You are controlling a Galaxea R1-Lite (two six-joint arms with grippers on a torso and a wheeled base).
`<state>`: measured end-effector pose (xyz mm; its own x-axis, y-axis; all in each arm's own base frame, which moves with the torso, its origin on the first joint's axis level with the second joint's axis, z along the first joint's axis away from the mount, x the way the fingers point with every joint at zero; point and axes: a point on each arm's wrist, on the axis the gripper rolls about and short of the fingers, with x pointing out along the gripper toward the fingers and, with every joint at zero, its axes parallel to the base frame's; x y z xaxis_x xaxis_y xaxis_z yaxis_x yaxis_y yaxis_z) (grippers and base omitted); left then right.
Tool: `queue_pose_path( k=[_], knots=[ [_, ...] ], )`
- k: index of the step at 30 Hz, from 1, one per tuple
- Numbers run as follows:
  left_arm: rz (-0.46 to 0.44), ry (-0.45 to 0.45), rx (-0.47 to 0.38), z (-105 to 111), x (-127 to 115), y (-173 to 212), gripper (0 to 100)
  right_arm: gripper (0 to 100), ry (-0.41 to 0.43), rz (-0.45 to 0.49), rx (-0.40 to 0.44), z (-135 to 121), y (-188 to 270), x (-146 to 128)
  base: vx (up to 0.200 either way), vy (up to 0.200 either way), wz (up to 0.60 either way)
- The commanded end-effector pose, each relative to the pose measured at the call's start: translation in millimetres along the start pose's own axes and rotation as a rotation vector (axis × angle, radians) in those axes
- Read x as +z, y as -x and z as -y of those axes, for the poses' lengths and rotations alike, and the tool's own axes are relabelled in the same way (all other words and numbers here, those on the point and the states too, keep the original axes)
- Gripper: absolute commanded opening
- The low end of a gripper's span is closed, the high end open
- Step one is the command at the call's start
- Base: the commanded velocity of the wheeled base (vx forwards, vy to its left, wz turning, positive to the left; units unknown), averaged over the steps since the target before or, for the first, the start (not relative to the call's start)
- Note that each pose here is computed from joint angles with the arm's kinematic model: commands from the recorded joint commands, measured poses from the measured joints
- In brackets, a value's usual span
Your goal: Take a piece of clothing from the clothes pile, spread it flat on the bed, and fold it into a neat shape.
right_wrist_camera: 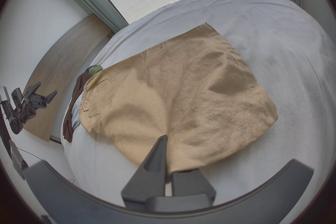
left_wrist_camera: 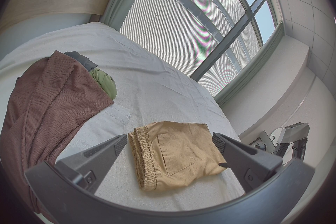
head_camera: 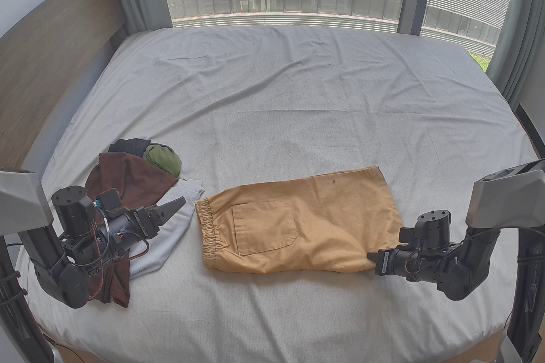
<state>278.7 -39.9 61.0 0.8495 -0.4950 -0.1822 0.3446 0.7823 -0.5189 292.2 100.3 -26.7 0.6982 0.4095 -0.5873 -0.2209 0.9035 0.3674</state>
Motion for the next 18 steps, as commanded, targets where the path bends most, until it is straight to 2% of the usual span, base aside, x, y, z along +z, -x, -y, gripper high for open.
queue_pose_path(
  k=[1,15,16,18],
  knots=[
    [-0.004,0.001,-0.003,0,-1,0,100,0,-0.001,-0.016,-0.005,2,1,-7,0.0,0.0,0.0],
    [-0.017,0.006,0.001,-1,-4,-2,100,0,-0.005,-0.06,-0.013,4,-5,-20,0.0,0.0,0.0],
    [-0.018,0.005,-0.001,0,-4,-2,100,100,-0.004,-0.059,-0.013,4,-5,-20,0.0,0.0,0.0],
    [-0.02,0.007,0.002,-1,-5,-2,100,100,-0.005,-0.071,-0.015,5,-3,-22,0.0,0.0,0.0]
  ],
)
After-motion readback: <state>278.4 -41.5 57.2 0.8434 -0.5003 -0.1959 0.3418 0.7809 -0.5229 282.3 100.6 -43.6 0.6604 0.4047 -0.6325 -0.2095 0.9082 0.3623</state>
